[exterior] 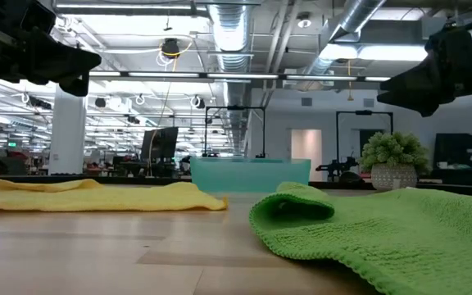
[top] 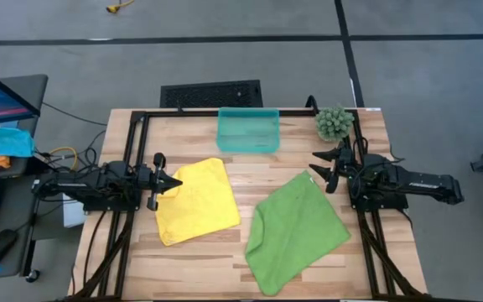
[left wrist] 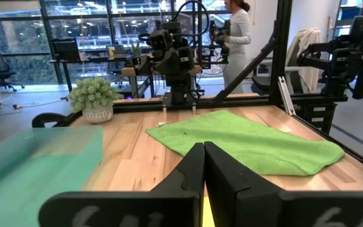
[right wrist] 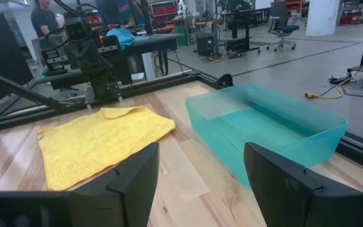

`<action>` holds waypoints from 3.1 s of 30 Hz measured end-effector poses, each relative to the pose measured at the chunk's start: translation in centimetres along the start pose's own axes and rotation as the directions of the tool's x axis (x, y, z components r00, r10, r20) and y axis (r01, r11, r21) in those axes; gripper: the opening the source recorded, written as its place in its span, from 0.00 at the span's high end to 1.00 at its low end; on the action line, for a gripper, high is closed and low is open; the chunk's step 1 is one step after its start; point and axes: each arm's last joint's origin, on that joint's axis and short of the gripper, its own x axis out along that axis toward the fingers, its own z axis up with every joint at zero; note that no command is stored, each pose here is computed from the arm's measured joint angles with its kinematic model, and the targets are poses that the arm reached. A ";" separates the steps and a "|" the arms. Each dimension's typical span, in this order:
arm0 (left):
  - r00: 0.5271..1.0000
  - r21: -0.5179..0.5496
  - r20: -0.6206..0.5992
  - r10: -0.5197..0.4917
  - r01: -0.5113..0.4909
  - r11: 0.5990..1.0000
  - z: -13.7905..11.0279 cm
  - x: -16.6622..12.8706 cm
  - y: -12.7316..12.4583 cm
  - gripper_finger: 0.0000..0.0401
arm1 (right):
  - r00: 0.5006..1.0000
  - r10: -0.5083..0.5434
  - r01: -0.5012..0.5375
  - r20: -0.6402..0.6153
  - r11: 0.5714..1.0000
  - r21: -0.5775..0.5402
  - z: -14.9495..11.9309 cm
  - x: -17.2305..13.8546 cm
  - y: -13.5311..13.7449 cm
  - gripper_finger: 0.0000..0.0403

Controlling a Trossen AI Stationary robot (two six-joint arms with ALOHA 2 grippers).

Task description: Roll microfiber towels into tight, uniform cylinder then place into a basket

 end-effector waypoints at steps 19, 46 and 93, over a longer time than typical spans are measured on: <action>1.000 0.000 0.000 0.000 0.000 1.000 0.0 0.0 0.0 1.00 | 1.000 0.000 0.000 0.000 1.000 0.000 0.0 0.0 0.0 0.37; 0.999 0.108 -0.005 0.047 -0.046 0.993 0.0 0.0 0.1 1.00 | 1.000 0.001 -0.001 0.000 1.000 0.000 0.0 0.0 0.0 0.37; 0.999 -0.068 0.012 0.047 -0.046 0.997 1.0 -0.1 0.2 0.52 | 1.000 0.001 -0.001 0.000 1.000 0.000 0.0 0.0 0.0 0.37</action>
